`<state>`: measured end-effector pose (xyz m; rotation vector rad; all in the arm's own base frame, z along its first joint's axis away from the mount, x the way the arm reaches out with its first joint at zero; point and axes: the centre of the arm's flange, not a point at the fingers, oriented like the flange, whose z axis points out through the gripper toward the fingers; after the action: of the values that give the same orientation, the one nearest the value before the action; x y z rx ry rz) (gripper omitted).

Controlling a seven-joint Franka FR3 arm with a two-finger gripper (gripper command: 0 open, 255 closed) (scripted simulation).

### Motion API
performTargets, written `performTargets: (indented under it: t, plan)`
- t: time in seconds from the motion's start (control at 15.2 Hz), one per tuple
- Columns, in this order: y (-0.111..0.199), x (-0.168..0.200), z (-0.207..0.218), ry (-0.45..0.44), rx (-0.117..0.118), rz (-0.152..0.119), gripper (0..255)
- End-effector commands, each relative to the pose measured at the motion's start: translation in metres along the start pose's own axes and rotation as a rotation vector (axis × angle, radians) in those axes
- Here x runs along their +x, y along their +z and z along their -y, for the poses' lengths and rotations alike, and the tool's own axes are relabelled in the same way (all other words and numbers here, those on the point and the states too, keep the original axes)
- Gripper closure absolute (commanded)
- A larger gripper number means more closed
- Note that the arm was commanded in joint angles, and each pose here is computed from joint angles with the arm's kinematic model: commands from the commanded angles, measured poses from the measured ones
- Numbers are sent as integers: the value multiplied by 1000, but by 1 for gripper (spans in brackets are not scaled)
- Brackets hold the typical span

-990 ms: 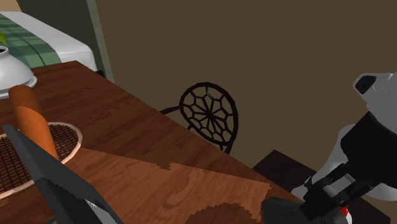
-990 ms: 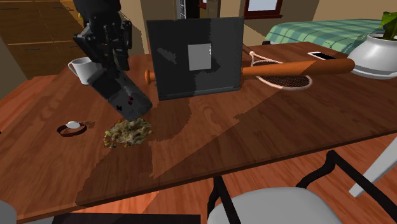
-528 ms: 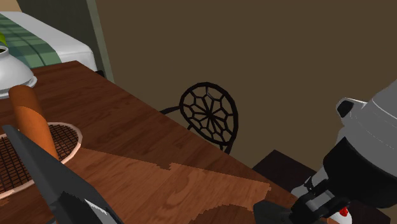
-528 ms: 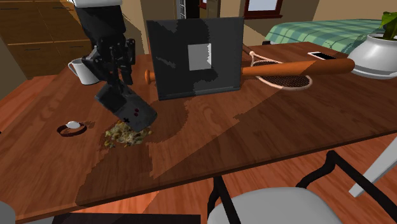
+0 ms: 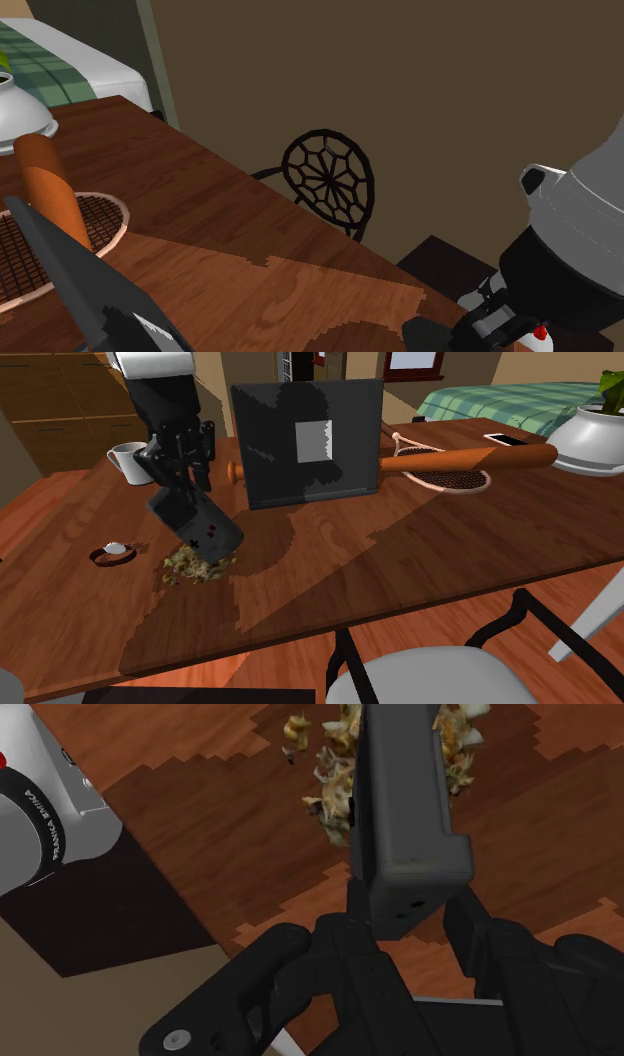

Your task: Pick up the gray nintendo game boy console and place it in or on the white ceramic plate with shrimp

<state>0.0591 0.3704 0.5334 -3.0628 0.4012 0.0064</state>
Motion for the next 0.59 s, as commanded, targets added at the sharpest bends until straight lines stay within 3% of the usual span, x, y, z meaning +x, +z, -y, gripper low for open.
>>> performTargets:
  t: [0.0,0.07,0.4,0.53]
  plan:
    - [2,0,0,1,-5,1,255]
    - [2,0,0,1,-5,1,0]
    - [2,0,0,1,-5,1,0]
    - [-24,0,0,1,-5,1,0]
